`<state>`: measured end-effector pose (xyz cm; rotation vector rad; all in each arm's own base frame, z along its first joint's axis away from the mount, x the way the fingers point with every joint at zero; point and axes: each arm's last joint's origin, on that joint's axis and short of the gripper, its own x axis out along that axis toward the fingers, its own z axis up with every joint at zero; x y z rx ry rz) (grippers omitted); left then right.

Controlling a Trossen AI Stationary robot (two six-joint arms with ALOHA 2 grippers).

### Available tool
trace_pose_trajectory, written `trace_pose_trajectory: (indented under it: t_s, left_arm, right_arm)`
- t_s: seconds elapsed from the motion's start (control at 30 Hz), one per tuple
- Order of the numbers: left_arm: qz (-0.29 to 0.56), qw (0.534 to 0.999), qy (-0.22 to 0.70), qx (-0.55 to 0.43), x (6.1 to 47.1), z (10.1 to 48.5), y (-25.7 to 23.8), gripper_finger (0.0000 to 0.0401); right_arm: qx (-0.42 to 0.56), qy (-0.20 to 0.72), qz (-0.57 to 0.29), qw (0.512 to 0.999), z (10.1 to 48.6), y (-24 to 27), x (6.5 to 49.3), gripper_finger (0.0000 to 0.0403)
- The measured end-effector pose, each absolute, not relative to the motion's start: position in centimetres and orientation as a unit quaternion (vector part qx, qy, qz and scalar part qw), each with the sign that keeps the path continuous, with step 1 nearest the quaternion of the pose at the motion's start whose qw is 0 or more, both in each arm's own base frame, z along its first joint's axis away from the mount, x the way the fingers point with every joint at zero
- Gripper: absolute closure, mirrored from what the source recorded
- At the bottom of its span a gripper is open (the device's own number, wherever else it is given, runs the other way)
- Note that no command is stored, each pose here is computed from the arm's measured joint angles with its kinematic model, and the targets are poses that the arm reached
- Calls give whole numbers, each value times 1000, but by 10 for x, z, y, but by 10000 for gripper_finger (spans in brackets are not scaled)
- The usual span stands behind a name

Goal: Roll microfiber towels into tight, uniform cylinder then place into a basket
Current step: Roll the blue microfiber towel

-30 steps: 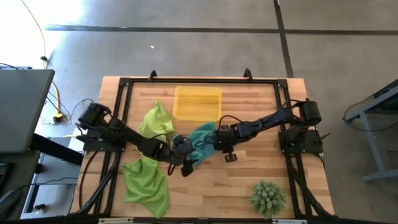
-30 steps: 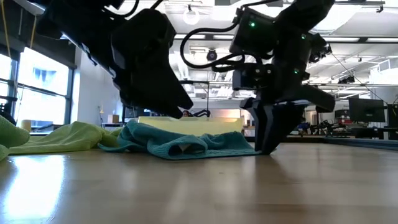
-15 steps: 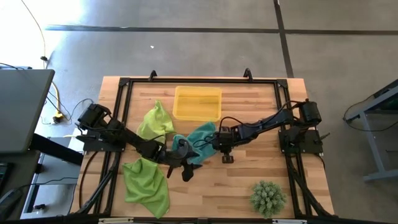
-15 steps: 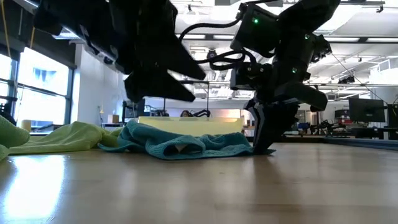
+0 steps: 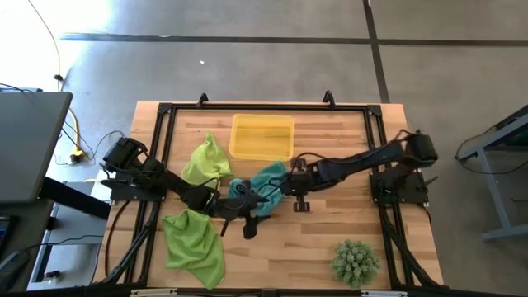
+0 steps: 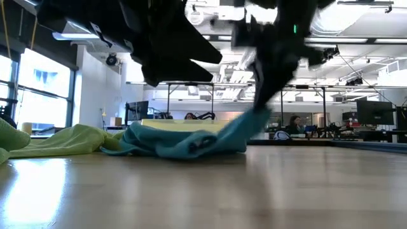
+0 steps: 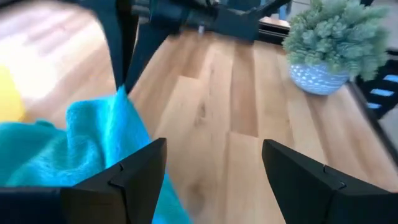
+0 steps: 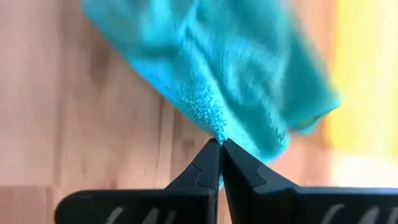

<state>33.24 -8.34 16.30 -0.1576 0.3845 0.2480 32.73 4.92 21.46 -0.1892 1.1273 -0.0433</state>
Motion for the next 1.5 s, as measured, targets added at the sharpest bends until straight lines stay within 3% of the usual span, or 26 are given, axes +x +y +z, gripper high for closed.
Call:
trace_pose_trajectory:
  t_s: [0.43, 0.63, 0.83, 1.0, 1.07, 1.17, 1.23, 1.27, 1.4, 1.5]
  left_arm:
    - [206, 974, 74, 57, 341, 190, -69, 147]
    - [203, 972, 96, 76, 343, 188, -64, 147]
    - [184, 968, 165, 41, 338, 171, -67, 147]
    - [171, 971, 166, 16, 338, 171, -71, 147]
    - [172, 973, 155, 16, 339, 174, -72, 147]
    - [167, 977, 130, 24, 344, 184, -74, 147]
    - [162, 978, 123, 37, 346, 189, -77, 147]
    - [161, 979, 120, 42, 348, 192, -78, 147]
    - [156, 980, 110, 48, 352, 199, -81, 147]
    - [153, 981, 105, 47, 353, 202, -84, 147]
  right_arm:
    - [-155, 369, -99, 911, 309, 58, 303, 403]
    - [-191, 331, -104, 918, 339, 54, 291, 403]
    - [-204, 288, -146, 924, 369, 45, 279, 403]
    - [-208, 247, -179, 929, 383, 40, 278, 403]
    - [-230, 255, -112, 933, 381, 43, 279, 403]
    - [-275, 269, 78, 920, 374, 52, 277, 403]
    - [-299, 271, 125, 906, 371, 55, 275, 403]
    - [-297, 267, 105, 911, 373, 54, 276, 403]
    - [-205, 234, -121, 943, 384, 43, 281, 403]
    - [-213, 242, -132, 937, 383, 43, 281, 403]
